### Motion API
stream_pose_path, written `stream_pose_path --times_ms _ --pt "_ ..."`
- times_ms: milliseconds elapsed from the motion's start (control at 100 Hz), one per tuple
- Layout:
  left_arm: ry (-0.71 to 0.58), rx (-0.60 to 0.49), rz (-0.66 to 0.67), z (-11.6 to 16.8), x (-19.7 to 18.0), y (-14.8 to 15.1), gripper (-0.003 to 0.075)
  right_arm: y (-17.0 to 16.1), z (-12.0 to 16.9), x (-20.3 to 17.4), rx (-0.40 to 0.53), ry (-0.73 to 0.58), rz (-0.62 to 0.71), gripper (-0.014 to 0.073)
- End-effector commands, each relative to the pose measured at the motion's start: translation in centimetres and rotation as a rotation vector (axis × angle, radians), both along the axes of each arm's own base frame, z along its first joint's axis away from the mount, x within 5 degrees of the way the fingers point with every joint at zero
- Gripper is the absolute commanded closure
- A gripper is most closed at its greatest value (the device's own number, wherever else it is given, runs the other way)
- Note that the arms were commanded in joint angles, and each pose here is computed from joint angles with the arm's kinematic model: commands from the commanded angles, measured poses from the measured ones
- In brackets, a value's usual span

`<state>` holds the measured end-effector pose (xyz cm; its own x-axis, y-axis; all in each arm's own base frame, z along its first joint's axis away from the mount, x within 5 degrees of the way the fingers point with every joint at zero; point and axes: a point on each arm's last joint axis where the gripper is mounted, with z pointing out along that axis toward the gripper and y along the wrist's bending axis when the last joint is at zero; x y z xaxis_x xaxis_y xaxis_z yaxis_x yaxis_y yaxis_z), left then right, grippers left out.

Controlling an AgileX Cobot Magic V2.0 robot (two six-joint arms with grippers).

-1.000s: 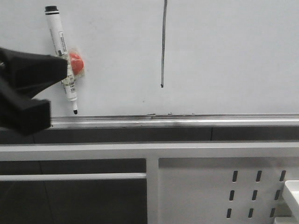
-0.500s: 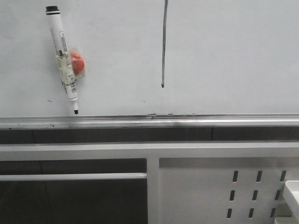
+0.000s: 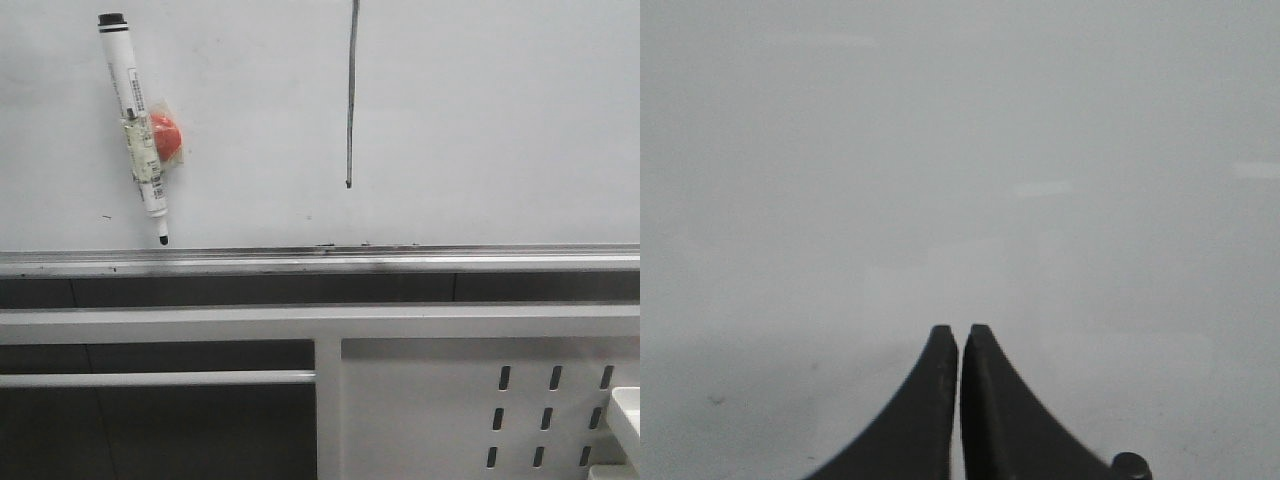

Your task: Write number 1 on whiteboard

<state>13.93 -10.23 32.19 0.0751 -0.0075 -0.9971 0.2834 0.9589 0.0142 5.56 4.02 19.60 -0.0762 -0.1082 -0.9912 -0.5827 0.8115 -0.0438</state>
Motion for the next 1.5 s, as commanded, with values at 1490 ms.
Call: stream_pose_path --times_ms 1490 --pt "0.008 -0.178 0.130 -9.6 -8.2 9.4 0.0740 -0.2 0.1 0.3 0.018 -0.035 -0.036 0.0664"
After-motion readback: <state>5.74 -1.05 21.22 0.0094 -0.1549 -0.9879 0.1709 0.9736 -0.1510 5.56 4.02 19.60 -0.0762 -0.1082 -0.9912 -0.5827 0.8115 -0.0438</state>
